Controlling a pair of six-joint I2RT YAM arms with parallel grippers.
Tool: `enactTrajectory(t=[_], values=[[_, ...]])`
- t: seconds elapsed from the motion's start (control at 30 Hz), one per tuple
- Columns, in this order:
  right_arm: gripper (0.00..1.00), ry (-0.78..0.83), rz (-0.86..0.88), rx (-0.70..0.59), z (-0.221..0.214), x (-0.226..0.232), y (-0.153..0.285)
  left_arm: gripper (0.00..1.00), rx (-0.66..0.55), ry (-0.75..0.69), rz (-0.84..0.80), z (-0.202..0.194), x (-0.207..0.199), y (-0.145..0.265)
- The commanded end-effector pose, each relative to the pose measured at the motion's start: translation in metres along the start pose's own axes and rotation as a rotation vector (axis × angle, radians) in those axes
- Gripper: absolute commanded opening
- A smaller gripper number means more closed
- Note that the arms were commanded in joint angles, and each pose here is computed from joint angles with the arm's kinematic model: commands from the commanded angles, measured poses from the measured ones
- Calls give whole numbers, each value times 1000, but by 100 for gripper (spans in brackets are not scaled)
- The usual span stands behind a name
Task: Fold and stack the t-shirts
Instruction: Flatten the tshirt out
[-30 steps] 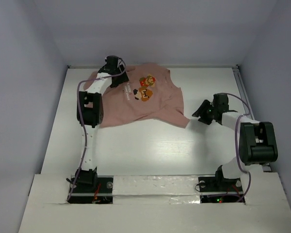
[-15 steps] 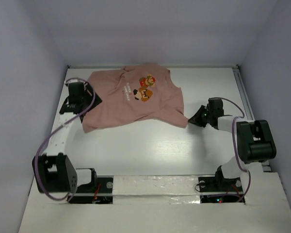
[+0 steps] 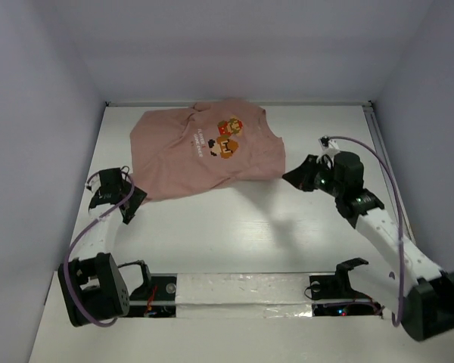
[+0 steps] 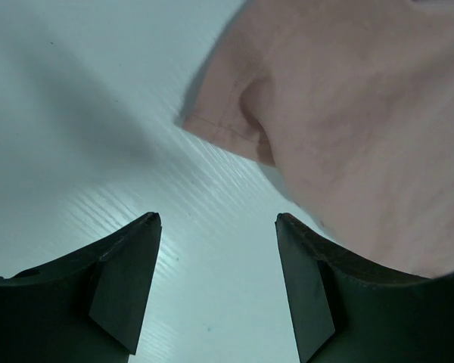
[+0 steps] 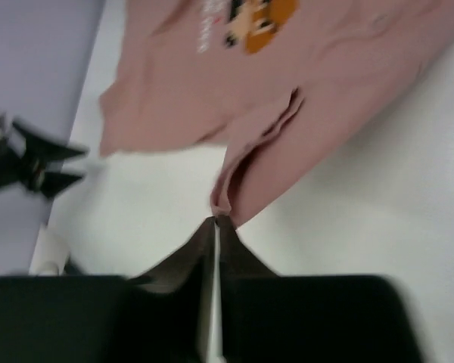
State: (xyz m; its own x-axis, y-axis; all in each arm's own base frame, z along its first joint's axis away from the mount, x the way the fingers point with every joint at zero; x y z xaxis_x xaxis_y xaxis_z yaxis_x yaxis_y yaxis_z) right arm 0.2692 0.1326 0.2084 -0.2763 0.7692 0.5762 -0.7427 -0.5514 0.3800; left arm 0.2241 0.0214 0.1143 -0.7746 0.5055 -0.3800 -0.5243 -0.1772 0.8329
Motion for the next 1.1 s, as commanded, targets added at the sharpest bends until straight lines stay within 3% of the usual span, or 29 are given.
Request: enactTrajectory(t=[0.0, 0.07, 0.1, 0.17, 0.27, 0.37, 0.4, 0.47, 0.67, 0.8, 0.83, 0.93, 1.07], values=[[20, 53, -38, 211, -61, -8, 41, 59, -28, 99, 22, 8, 4, -15], [41, 23, -111, 218, -74, -14, 61, 59, -30, 134, 26, 7, 7, -20], [79, 17, -60, 211, -73, -4, 65, 58, -23, 155, 32, 6, 10, -25], [94, 7, 2, 190, -64, 10, 70, 57, -24, 194, 41, 7, 11, -30], [89, 43, -14, 199, -58, 9, 67, 54, -23, 245, 39, 9, 7, -40], [67, 66, -86, 231, -59, -2, 60, 49, -36, 277, 42, 14, 2, -50], [51, 68, -100, 231, -58, -4, 59, 48, -33, 293, 43, 15, -1, -56], [39, 64, -127, 219, -57, -8, 56, 47, -23, 309, 43, 16, -4, -61], [40, 0, -135, 220, -66, -14, 46, 30, -29, 361, 69, 19, -5, -72], [51, -43, -237, 206, -69, -28, 40, 11, -60, 372, 64, 20, -3, -68], [55, -66, -258, 212, -70, -30, 37, 1, -70, 369, 65, 22, -4, -67], [66, -114, -251, 240, -73, -34, 21, 0, -121, 329, 47, 35, -10, -58], [55, -158, -255, 263, -74, -39, 0, 0, -160, 253, -11, 52, -25, -44]])
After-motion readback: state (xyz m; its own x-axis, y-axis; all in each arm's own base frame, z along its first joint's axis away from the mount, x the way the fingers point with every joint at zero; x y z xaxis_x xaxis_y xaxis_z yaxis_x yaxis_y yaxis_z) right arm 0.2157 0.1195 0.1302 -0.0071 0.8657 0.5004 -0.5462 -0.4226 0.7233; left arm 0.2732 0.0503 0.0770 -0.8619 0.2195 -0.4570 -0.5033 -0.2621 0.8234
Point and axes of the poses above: each gripper's point midway between its finger pads, its own y axis back along the fingers, its own x axis along the line the jaws close on, z = x × y, the point moved 6 cm from there along y, back along the fingers, and after that the axes turned 4 degrees about y, right-handed, at the moved point
